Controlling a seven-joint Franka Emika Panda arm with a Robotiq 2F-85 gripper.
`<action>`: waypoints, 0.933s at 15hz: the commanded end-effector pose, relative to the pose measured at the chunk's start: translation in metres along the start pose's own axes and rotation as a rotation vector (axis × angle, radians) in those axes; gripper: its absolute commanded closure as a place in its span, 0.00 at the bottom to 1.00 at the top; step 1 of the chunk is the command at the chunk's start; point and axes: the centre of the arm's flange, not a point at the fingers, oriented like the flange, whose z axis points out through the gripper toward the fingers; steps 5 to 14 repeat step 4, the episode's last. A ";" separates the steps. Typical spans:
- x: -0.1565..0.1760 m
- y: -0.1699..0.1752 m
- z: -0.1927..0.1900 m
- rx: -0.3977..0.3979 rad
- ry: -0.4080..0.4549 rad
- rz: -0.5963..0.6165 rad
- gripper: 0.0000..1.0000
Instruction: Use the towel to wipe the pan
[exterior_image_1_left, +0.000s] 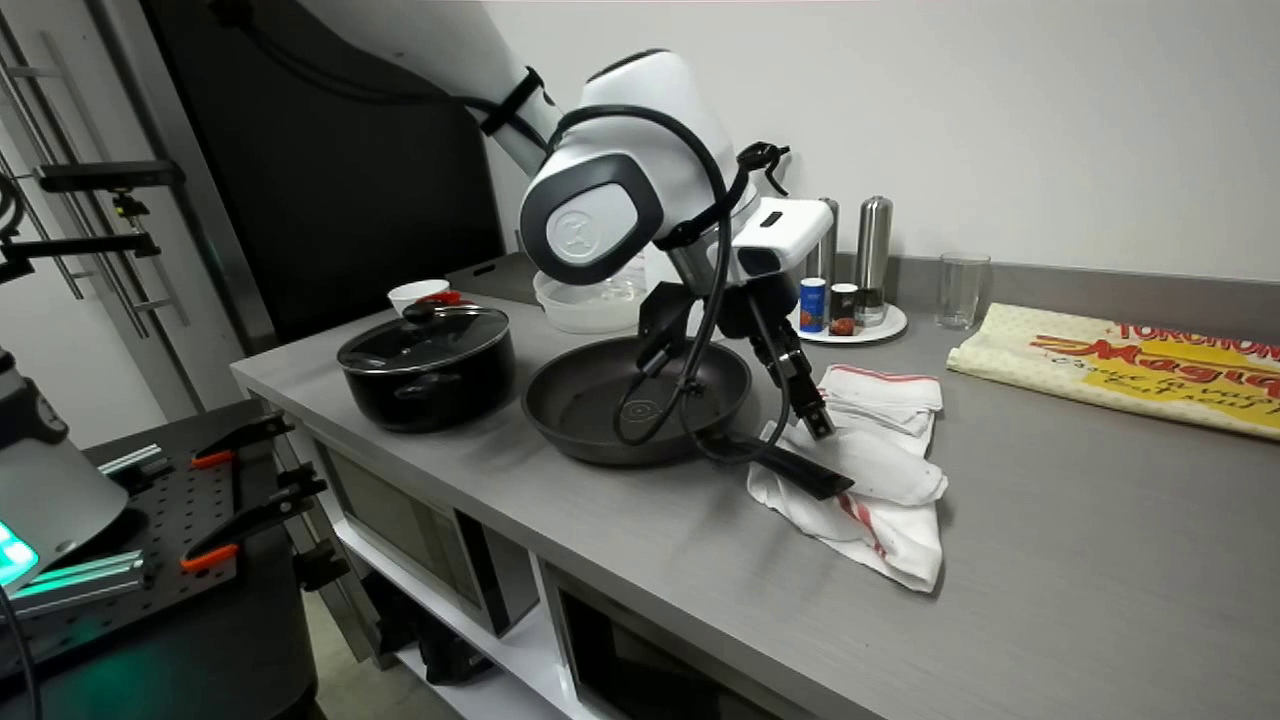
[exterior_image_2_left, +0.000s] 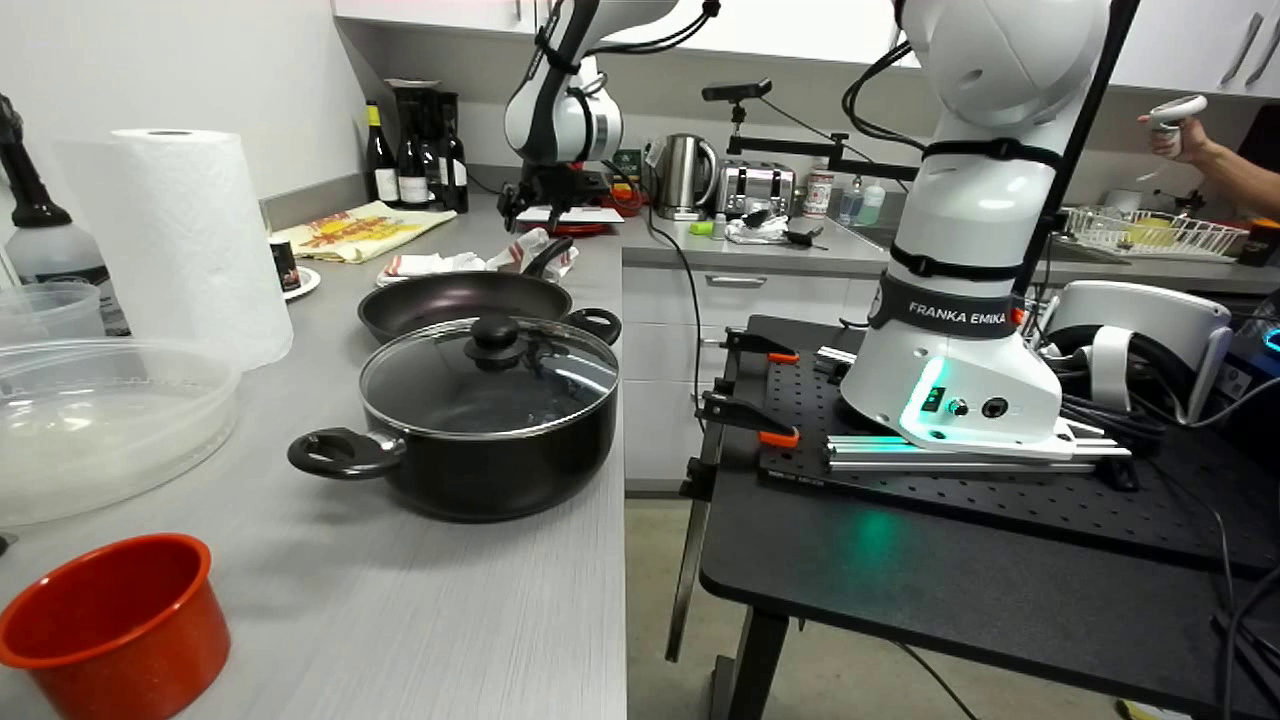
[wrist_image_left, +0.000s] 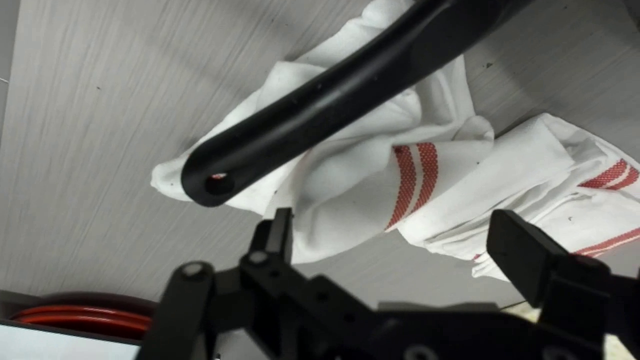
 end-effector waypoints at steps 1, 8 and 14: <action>0.000 -0.003 -0.002 0.006 0.011 -0.002 0.00; -0.002 -0.009 -0.005 0.017 0.024 -0.004 0.00; -0.002 -0.009 -0.005 0.017 0.024 -0.004 0.00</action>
